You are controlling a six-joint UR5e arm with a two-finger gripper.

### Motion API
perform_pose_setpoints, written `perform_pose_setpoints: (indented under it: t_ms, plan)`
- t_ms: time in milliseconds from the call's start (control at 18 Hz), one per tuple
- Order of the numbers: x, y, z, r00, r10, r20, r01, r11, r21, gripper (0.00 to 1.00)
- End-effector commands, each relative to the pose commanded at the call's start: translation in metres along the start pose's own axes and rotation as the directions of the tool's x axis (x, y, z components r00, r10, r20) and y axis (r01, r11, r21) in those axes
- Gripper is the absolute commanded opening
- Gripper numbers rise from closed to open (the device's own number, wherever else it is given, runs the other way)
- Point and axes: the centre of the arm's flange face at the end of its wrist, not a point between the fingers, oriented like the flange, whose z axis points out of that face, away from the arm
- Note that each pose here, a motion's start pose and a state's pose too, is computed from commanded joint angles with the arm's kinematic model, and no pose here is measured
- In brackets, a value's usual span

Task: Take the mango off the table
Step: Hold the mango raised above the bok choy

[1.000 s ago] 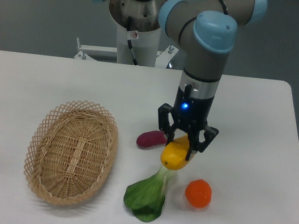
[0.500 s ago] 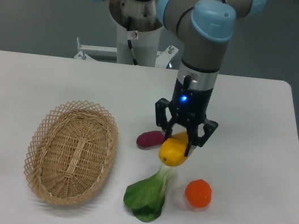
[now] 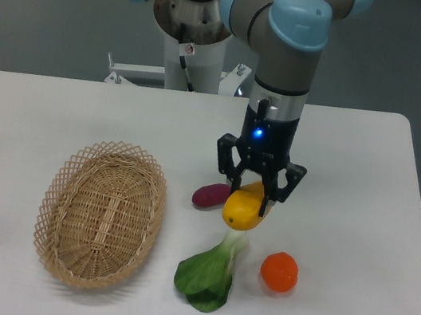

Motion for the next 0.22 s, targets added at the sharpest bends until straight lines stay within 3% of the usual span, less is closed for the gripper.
perform_pose_setpoints:
  t_ms: [222]
  plan:
    - [0.0, 0.0, 0.0, 1.0, 0.0, 0.0, 0.0, 1.0, 0.0, 0.56]
